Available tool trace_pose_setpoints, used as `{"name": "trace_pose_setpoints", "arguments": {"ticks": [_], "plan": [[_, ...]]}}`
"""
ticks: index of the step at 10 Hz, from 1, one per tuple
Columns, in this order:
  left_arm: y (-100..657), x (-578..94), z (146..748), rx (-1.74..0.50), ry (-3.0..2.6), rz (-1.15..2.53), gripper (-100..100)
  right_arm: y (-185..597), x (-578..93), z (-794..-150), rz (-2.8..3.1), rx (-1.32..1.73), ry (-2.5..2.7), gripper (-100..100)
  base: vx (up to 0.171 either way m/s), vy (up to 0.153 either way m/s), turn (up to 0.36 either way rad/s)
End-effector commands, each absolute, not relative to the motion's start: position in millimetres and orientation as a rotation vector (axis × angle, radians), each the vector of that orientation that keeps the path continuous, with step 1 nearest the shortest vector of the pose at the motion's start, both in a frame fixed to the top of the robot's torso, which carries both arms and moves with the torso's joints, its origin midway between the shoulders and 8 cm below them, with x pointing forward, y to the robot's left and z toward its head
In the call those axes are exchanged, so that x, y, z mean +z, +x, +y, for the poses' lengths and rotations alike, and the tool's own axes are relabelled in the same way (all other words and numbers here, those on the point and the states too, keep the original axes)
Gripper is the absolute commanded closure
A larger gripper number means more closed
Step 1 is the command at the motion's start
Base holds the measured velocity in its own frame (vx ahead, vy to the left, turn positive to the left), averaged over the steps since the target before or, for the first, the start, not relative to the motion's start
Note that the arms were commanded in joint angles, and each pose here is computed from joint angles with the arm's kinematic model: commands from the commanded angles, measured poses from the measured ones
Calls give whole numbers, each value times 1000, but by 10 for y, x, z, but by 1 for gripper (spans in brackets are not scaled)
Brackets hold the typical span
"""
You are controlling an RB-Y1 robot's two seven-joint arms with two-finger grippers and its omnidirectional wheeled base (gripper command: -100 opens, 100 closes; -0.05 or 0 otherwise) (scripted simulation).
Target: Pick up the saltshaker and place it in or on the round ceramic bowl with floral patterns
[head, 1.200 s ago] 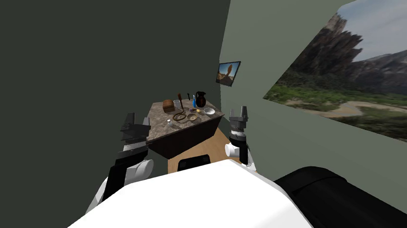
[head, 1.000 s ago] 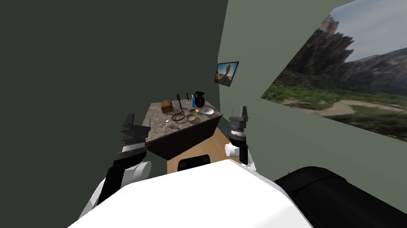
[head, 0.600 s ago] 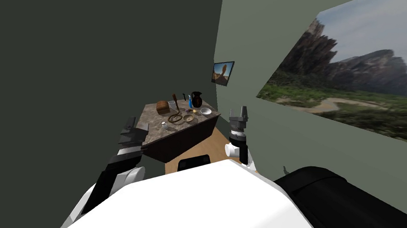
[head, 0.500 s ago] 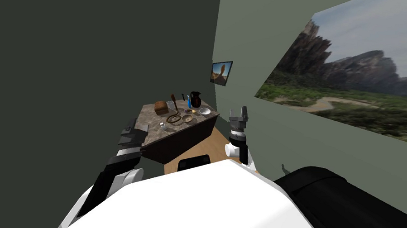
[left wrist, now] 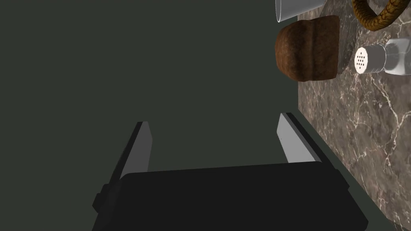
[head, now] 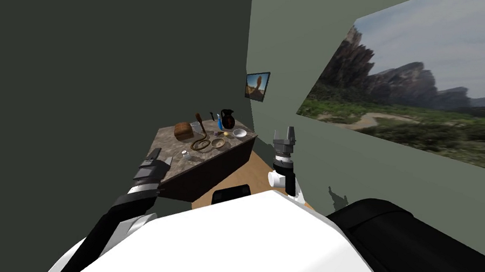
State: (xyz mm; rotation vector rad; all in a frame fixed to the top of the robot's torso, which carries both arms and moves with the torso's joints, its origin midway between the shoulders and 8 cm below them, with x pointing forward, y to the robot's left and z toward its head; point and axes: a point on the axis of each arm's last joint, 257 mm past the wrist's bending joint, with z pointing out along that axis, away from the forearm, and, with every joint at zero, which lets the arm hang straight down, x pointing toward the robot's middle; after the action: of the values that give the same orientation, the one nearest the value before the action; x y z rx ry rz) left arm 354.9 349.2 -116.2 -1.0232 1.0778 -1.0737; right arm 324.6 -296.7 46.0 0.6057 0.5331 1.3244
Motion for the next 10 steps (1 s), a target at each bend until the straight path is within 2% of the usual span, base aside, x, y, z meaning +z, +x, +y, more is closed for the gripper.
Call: {"name": "trace_pose_setpoints", "arguments": {"ticks": [1,4,10], "plan": [[3540,-1249,3528,-1050,-1046,1105,-100,3246,460,-2967,533,1324,606,0,26,-12,-58],[3363,-1565,3771,-942,-1127,1222,-100,3246,460,-2967,533,1324,606,0,40,-20,-207],[3111,-1960,4042,-801,-1234,1364,-100,3245,460,-2967,533,1324,606,0,32,-12,-106]]}}
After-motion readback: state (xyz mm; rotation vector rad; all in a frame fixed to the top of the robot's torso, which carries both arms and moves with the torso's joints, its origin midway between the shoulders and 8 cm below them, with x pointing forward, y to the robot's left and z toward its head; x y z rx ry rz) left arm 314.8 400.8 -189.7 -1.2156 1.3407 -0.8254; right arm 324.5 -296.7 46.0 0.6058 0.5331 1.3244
